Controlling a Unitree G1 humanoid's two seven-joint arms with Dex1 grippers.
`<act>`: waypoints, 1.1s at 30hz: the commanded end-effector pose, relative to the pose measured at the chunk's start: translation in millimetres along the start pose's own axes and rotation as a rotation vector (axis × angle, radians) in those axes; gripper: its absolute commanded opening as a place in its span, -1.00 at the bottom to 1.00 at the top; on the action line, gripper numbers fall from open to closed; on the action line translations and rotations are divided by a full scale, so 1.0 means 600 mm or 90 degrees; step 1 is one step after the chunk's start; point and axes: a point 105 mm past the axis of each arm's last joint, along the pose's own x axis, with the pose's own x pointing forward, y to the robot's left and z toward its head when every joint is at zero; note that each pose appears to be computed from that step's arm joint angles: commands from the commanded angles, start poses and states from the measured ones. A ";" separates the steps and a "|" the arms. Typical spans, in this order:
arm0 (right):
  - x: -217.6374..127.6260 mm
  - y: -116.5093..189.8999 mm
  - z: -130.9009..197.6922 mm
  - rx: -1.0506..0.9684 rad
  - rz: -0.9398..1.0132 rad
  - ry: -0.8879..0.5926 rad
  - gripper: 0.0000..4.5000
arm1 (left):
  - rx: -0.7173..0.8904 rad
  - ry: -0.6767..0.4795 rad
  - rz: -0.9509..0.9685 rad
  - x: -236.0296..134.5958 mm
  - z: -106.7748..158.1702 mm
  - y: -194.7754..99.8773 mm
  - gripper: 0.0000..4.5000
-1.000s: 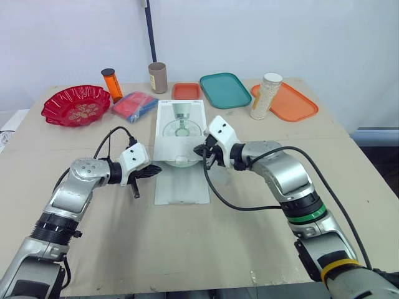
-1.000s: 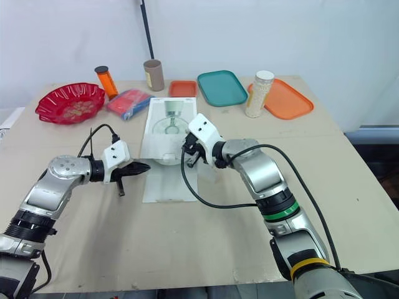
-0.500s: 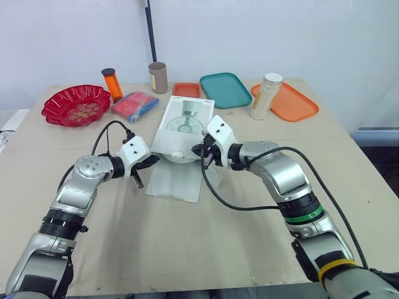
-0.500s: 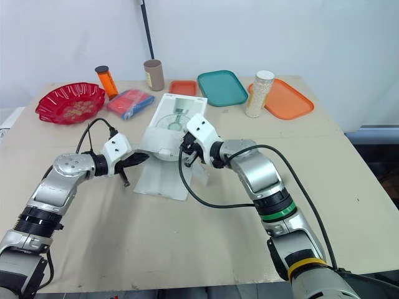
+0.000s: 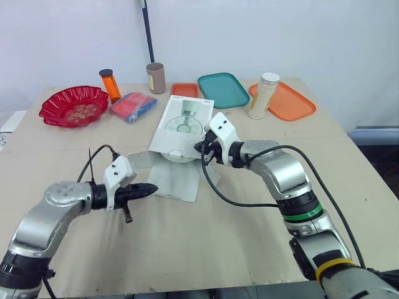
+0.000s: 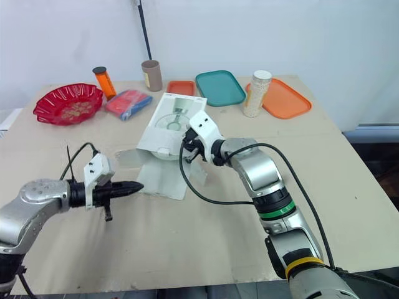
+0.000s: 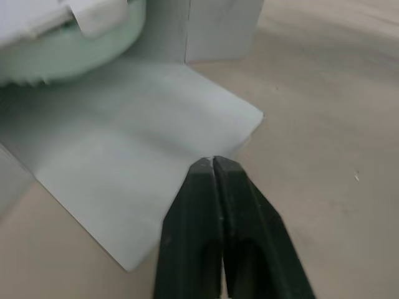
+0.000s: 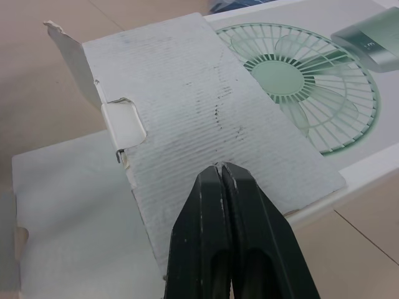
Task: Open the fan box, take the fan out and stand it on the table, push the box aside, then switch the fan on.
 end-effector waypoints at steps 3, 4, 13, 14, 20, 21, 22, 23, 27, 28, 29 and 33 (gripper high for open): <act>0.001 0.000 0.004 -0.001 0.001 -0.002 -1.00 | -0.114 -0.105 0.113 0.008 0.010 0.016 -0.01; 0.002 0.001 0.003 -0.003 0.002 0.000 -1.00 | -0.149 -0.124 0.130 0.012 0.010 0.018 0.13; 0.006 0.004 0.005 -0.009 0.010 0.001 -1.00 | -0.320 -0.240 0.153 0.022 0.040 0.001 0.97; 0.006 0.005 0.005 -0.009 0.011 0.001 -1.00 | -0.352 -0.258 0.155 0.022 0.043 0.004 0.97; 0.004 0.001 0.006 -0.016 0.012 0.004 -1.00 | -0.555 -0.313 0.151 0.040 0.041 0.024 0.97; 0.004 -0.001 0.006 -0.017 0.011 0.005 -1.00 | -0.575 -0.327 0.138 0.044 0.046 0.022 0.97; 0.003 -0.003 0.007 -0.018 0.009 0.005 -1.00 | -0.599 -0.326 0.137 0.053 0.042 0.021 0.97; 0.003 -0.004 0.008 -0.019 0.007 0.005 -1.00 | -0.621 -0.321 0.134 0.061 0.038 0.019 0.97; 0.002 -0.006 0.011 -0.023 0.004 0.005 -1.00 | -0.662 -0.302 0.139 0.082 0.027 0.019 0.97; 0.002 -0.006 0.011 -0.023 0.004 0.005 -1.00 | -0.671 -0.301 0.144 0.086 0.025 0.023 0.97; 0.001 -0.006 0.011 -0.025 0.004 0.005 -1.00 | -0.684 -0.298 0.151 0.090 0.020 0.026 0.97; -0.002 -0.008 0.010 -0.028 0.002 0.007 -1.00 | -0.708 -0.296 0.161 0.096 0.010 0.033 0.97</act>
